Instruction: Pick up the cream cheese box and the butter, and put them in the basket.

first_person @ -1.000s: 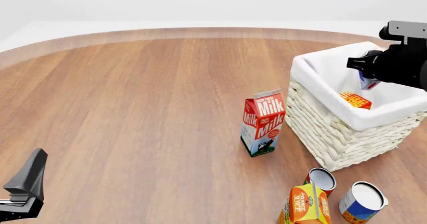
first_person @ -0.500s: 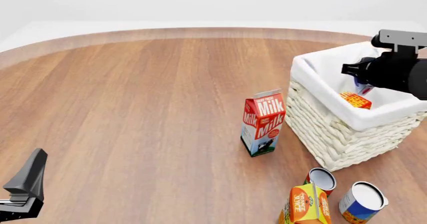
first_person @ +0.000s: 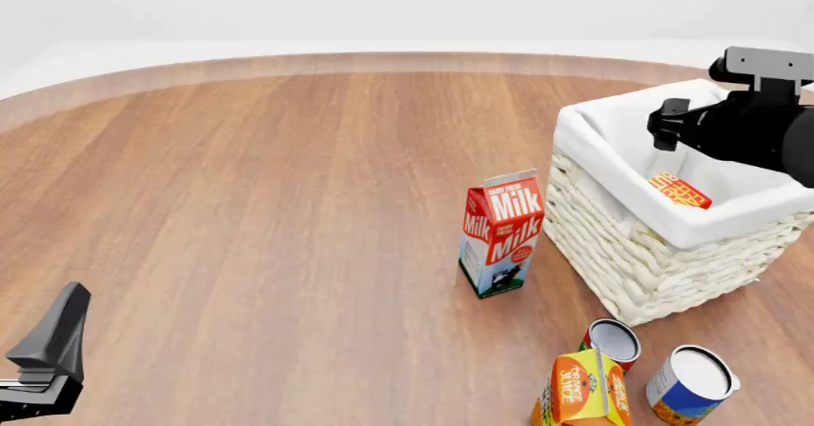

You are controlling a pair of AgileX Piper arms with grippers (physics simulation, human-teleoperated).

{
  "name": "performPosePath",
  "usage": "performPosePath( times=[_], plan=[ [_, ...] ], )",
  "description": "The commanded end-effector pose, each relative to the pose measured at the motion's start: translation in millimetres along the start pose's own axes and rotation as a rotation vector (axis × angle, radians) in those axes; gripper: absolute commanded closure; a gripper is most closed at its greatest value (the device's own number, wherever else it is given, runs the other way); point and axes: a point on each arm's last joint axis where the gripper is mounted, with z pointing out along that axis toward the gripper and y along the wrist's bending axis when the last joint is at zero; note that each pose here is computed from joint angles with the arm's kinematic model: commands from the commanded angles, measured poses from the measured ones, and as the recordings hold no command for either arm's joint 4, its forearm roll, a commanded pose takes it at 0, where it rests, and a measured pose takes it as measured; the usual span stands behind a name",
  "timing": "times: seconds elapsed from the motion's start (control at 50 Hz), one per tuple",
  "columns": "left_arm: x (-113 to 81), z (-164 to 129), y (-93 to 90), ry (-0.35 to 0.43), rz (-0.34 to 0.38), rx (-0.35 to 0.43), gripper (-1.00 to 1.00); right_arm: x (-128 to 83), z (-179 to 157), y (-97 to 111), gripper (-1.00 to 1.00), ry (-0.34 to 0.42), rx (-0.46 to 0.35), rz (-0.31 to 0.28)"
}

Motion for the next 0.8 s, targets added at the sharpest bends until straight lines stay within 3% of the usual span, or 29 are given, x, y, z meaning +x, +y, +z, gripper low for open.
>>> performPosePath(
  times=[0.02, 0.44, 0.6, 0.7, 0.8],
  plan=[
    [0.0, 0, 0.0, 0.0, 0.0, 0.0, -1.0, -8, -22, 13, -1.0, -0.033, -0.039, -0.017],
    [0.0, 0, 0.0, 0.0, 0.0, 0.0, -1.0, -48, -123, 65, -1.0, -0.171, -0.246, -0.169],
    [0.0, 0, 0.0, 0.0, 0.0, 0.0, -1.0, -48, -163, 79, -1.0, -0.231, -0.349, -0.235],
    [0.0, 0, 0.0, 0.0, 0.0, 0.0, -1.0, -49, -186, 88, -1.0, -0.283, -0.421, -0.296],
    [0.0, 0, 0.0, 0.0, 0.0, 0.0, -1.0, -49, -211, 98, -1.0, -0.396, -0.516, -0.359]
  ],
)
